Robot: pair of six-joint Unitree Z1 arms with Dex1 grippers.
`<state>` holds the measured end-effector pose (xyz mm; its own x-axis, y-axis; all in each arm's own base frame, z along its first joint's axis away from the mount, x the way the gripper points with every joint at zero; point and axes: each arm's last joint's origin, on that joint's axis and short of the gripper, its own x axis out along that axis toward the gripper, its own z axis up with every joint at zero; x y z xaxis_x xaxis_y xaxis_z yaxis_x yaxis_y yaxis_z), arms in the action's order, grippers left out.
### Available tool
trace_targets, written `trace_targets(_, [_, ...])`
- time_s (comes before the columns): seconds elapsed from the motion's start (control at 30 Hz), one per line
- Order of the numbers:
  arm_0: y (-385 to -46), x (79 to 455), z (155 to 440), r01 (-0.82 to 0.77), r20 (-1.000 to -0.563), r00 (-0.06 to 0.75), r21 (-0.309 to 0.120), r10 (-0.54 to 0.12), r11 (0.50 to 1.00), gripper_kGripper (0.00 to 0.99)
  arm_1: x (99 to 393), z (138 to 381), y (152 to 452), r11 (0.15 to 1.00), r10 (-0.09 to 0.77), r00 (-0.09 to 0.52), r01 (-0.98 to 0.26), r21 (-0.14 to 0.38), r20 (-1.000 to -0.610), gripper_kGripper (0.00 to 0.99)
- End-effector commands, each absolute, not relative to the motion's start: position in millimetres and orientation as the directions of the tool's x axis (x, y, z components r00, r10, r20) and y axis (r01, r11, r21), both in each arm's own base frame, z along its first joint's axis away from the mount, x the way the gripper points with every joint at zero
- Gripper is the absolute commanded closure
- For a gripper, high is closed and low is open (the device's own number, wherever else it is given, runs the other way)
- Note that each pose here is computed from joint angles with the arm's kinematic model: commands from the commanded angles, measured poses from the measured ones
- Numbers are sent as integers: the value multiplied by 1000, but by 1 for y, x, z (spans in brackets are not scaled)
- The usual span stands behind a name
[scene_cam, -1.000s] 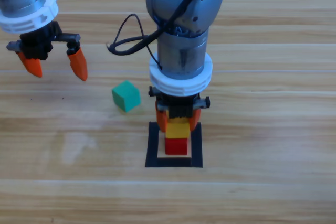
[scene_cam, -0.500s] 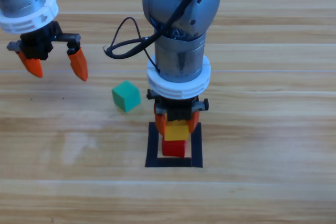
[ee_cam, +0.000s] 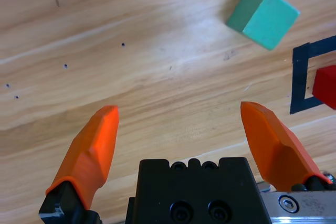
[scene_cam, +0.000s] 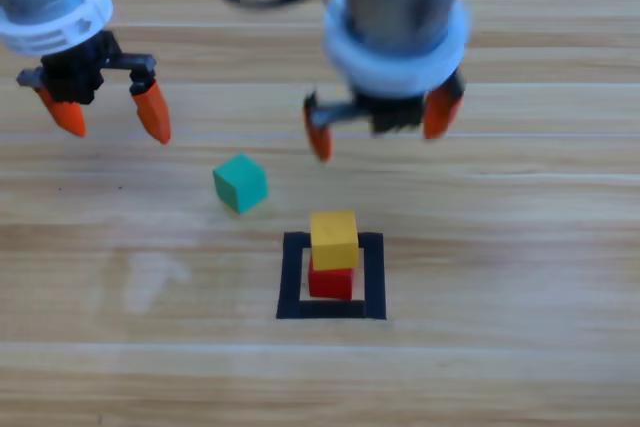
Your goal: Stack the blocks in the rectangular block: red at the bottom, yellow in the middle, green on top
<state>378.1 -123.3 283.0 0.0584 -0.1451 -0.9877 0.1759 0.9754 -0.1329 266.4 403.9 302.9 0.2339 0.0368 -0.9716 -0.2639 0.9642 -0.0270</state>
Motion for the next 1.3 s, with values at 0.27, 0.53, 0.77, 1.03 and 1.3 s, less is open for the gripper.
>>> trace_targets(0.27, [-210, 388, 233, 358, -997, 1, -73, -79, 931, 31, 183, 408, 188, 505, 699, 187, -812, 292, -690, 4])
trace_targets(0.53, [-246, 380, 205, 419, -1000, 6, -9, -13, 908, 36, 181, 347, 183, 473, 609, 200, -868, 150, -767, 2])
trace_targets(0.77, [-255, 383, 190, 444, -1000, 18, 29, 23, 896, 50, 190, 323, 191, 430, 578, 172, -895, 119, -797, 4])
trace_targets(1.03, [-260, 393, 168, 474, -999, 18, 52, 49, 879, 56, 193, 309, 196, 380, 593, 123, -914, 142, -796, 4])
trace_targets(1.3, [-254, 398, 177, 504, -999, 30, 43, 32, 863, 51, 187, 306, 191, 349, 633, 169, -933, 83, -756, 4])
